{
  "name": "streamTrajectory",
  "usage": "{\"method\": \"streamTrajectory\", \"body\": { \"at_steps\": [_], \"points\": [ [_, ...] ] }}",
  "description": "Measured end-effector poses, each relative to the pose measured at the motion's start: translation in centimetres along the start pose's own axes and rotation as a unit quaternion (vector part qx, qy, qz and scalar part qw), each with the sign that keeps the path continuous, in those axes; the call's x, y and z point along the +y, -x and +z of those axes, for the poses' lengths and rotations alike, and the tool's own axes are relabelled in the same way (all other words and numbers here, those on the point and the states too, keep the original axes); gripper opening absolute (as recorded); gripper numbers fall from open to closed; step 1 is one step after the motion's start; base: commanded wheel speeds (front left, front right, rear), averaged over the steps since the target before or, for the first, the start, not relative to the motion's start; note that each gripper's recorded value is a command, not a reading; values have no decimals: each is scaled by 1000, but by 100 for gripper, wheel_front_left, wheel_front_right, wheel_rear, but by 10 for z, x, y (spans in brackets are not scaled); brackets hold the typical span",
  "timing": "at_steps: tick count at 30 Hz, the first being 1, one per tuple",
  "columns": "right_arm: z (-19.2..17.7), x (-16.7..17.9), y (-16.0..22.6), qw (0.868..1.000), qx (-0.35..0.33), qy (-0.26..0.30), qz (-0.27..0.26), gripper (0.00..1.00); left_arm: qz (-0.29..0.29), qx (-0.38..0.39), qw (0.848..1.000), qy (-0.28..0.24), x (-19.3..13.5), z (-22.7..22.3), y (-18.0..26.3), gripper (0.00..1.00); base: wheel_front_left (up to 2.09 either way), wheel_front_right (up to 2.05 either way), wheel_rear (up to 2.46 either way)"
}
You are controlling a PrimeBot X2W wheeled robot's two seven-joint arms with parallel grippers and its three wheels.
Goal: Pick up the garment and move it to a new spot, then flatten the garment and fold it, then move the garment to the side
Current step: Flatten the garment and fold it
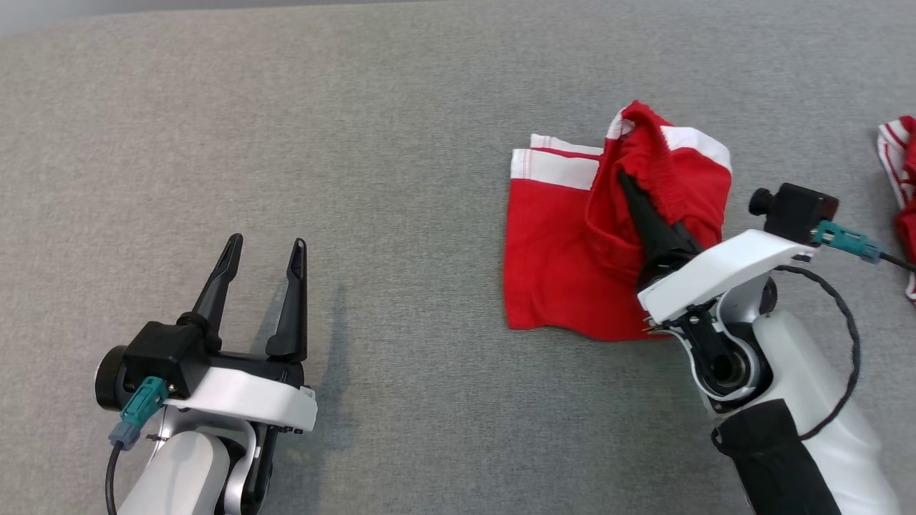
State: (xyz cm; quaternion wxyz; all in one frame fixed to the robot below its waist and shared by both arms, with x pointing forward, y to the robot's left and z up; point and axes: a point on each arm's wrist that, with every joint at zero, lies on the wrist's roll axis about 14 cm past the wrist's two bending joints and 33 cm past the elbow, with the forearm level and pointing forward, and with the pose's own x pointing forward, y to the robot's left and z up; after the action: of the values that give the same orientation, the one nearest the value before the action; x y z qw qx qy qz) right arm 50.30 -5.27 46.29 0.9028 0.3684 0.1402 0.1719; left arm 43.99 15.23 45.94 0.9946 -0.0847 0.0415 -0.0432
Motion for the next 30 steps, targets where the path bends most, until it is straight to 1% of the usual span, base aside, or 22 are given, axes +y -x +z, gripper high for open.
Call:
{"method": "streamTrajectory", "body": {
  "at_steps": [6,8,9,10,11,16,22,25,27,30],
  "points": [
    [-45,9,-15,998,58,12,14,0,23,4,1000,-2,14,-3,5,100,0,0,0],
    [-54,12,-18,997,66,14,20,0,29,3,1000,-3,18,-3,6,100,0,0,0],
    [-57,13,-19,997,71,21,22,17,31,1,1000,-2,19,-2,6,100,0,0,0],
    [-59,14,-20,997,72,29,24,69,32,0,999,-2,19,-2,6,100,0,0,0],
    [-61,15,-20,997,73,31,26,100,32,0,999,-2,20,-2,6,100,0,0,0],
    [-71,25,-17,995,80,49,42,100,34,-4,999,0,20,0,6,100,0,0,0],
    [-64,39,-6,994,52,71,64,100,26,-11,1000,3,13,4,5,100,0,0,0],
    [-46,44,5,995,11,75,71,100,20,-11,1000,4,9,4,7,100,0,0,0],
    [-27,35,16,994,-20,83,61,100,18,-13,1000,2,7,6,7,100,0,0,0],
    [3,12,38,991,-67,109,30,100,13,-16,1000,-1,4,9,9,100,0,0,0]
  ]
}}
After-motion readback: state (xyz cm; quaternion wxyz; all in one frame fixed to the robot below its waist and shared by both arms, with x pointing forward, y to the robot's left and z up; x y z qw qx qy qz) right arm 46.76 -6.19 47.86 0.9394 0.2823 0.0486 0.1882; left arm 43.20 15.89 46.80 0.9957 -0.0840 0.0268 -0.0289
